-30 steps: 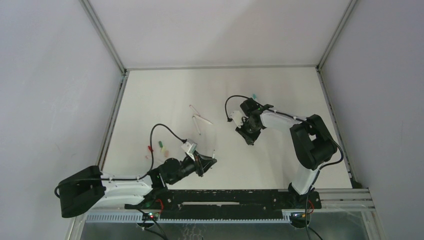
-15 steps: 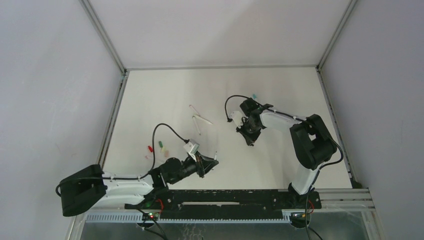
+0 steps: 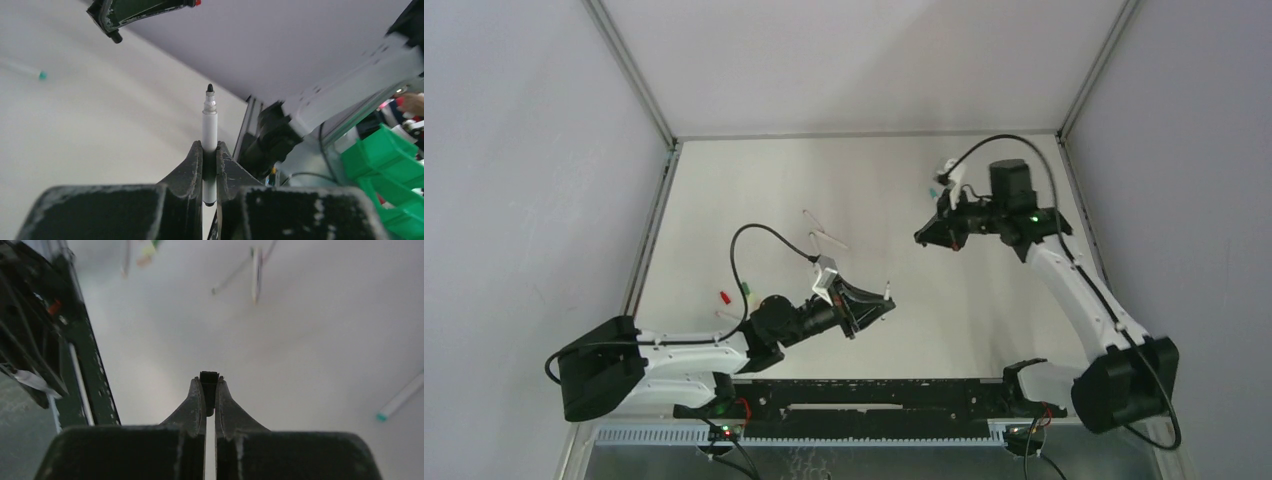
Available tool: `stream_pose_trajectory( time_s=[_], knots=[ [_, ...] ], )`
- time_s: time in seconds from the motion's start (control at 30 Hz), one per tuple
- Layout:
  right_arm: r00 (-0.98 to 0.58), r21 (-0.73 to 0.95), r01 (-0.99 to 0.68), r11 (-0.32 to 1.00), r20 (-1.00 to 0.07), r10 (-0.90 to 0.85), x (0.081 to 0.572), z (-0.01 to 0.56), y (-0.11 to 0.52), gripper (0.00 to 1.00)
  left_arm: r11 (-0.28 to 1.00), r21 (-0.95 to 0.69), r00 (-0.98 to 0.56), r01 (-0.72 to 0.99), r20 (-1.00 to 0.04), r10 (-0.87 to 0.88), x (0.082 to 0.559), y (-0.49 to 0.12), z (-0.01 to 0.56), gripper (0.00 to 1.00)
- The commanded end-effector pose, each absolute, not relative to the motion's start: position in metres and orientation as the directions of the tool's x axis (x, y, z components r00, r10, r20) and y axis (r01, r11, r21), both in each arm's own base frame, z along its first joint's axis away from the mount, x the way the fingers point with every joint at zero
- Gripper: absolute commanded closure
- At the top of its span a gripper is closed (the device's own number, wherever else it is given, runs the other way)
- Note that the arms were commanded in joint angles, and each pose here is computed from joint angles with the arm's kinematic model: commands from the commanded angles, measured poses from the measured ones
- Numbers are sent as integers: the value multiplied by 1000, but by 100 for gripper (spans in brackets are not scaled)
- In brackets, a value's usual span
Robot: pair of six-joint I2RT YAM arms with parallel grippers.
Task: Insert the pens into the pen caps
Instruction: Insert the pen cap onto the pen.
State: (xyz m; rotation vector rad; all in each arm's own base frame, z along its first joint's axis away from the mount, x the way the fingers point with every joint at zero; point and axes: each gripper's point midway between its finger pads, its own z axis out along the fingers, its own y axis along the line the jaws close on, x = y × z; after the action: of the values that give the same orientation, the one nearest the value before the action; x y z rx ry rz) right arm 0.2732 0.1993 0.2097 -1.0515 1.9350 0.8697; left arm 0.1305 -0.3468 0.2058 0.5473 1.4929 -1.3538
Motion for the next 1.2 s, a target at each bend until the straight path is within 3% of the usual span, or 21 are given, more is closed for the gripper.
stream_pose_trajectory(
  time_s=[0.0,0.07,0.2,0.43,0.63,0.87,1.17],
  knots=[
    [-290,246,-931,270,-948,-135,259,284,206,100,163,-415,-321,895,-853,-411,129,-356,281,100],
    [-245,221,-941,257,-967,-63,257,314,199,100,150,-416,-320,897,-845,-428,133,-356,295,100],
    [-314,315,-925,212,-949,40,254,354,196,100,130,-422,-330,897,-836,-437,144,-356,317,100],
    [-368,393,-906,156,-915,166,248,388,193,100,123,-416,-343,901,-857,-384,154,-365,335,100],
    [-435,490,-861,136,-849,300,248,402,188,100,68,-492,-415,868,-793,-447,156,-369,347,100],
    [-447,485,-872,66,-844,296,230,410,200,100,13,-574,-506,819,-731,-458,157,-379,350,100],
    [-475,497,-867,24,-841,260,217,404,210,100,84,-567,-483,819,-762,-431,162,-378,338,100]
  ],
)
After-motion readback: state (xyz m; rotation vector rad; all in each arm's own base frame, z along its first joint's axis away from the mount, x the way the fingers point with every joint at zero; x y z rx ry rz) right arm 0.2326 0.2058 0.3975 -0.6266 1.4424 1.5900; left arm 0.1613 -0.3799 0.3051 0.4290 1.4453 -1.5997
